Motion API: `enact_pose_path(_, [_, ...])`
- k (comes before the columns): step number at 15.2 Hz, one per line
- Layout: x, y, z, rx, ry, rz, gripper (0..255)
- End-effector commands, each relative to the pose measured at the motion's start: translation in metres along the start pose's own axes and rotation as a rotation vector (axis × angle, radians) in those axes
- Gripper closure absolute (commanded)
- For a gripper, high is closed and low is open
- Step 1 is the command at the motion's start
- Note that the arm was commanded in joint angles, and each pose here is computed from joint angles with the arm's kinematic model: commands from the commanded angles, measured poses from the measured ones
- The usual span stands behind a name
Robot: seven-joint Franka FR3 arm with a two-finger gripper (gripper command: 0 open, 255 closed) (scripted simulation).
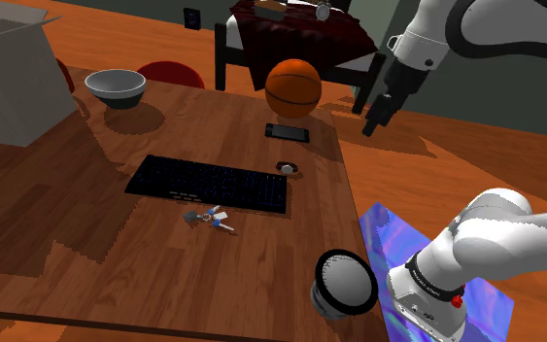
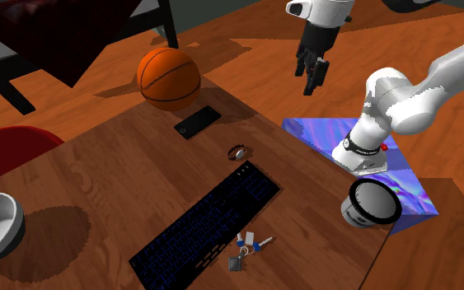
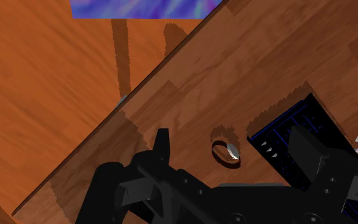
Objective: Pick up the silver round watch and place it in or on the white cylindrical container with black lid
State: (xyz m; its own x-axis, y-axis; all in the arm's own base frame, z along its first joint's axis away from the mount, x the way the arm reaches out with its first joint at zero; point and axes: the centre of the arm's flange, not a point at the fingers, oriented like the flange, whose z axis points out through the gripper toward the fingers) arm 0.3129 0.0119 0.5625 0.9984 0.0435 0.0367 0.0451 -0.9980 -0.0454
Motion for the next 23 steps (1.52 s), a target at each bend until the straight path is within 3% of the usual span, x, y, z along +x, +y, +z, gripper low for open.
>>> enact_pose_path(1, [0.0, 0.0, 0.0, 0.0, 0.0, 0.0, 0])
enact_pose_path(10, [0.083, 0.016, 0.086, 0.103, 0.01, -0.326, 0])
enact_pose_path(20, [0.175, -0.009, 0.181, 0.217, 0.021, -0.688, 0])
enact_pose_path(23, [0.179, -0.014, 0.196, 0.223, 0.022, -0.708, 0])
